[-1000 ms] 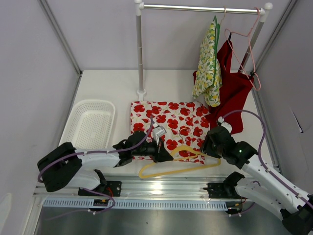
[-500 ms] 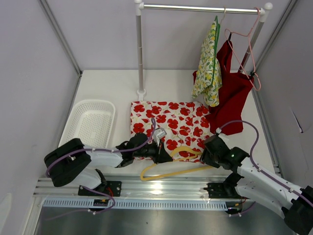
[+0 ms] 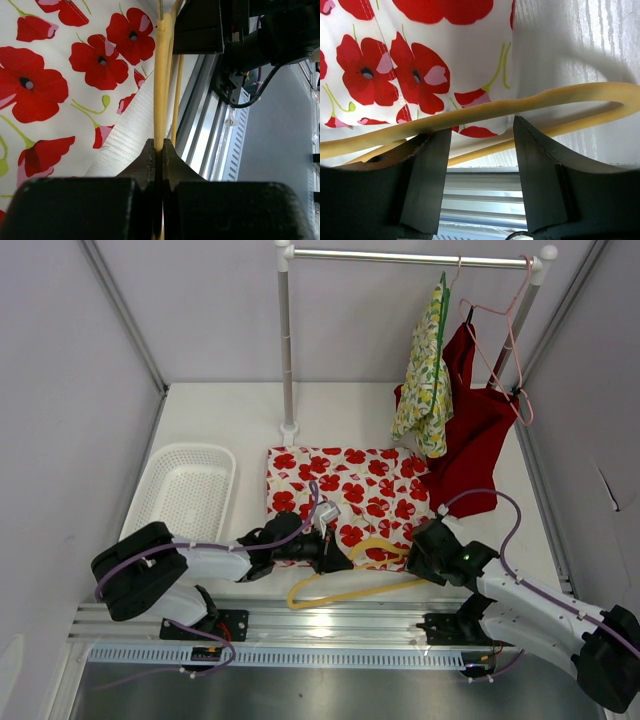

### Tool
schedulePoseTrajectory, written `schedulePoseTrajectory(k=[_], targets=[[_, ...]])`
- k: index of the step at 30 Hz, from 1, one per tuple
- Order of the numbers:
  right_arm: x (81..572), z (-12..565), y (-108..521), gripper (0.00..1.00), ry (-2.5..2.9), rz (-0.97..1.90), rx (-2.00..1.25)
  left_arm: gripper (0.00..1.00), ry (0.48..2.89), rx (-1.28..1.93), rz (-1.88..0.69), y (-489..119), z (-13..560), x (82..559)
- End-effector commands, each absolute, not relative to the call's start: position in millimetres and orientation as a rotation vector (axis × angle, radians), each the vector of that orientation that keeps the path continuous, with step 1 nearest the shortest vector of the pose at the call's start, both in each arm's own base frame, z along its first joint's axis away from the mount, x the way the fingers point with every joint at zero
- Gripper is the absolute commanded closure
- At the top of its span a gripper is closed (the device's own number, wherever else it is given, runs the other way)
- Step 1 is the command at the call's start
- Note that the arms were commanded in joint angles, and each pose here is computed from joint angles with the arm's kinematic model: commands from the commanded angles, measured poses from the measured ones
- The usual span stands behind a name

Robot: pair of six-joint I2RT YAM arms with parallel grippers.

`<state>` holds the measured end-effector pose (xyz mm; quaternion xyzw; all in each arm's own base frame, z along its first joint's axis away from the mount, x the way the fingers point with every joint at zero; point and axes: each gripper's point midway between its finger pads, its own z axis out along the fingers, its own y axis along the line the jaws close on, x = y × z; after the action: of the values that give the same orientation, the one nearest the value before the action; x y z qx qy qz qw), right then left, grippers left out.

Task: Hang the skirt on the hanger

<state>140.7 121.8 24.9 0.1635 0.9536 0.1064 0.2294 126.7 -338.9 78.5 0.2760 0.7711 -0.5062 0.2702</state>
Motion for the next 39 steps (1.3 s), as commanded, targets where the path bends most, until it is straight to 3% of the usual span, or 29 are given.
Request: schedulePoseTrajectory(k=[1, 3, 5, 9, 18, 39], targets=[[155, 29, 126, 0.43, 2.567, 0.295, 0.474, 1.0, 2.121, 0.751, -1.326, -330, 64, 125], [156, 28, 127, 0.45, 2.576, 0.281, 0.456, 1.0, 2.122, 0.752, -1.327, -330, 63, 124], [158, 27, 125, 0.57, 2.574, 0.259, 0.454, 1.0, 2.12, 0.754, -1.326, -330, 64, 125], [159, 26, 125, 0.63, 2.579, 0.243, 0.444, 1.0, 2.124, 0.764, -1.333, -330, 61, 123], [171, 56, 115, 0.89, 2.551, 0.194, 0.429, 1.0, 2.136, 0.769, -1.311, -330, 55, 128], [194, 90, 101, 0.93, 2.57, 0.302, 0.574, 1.0, 2.187, 0.619, -1.132, -318, 37, 176]])
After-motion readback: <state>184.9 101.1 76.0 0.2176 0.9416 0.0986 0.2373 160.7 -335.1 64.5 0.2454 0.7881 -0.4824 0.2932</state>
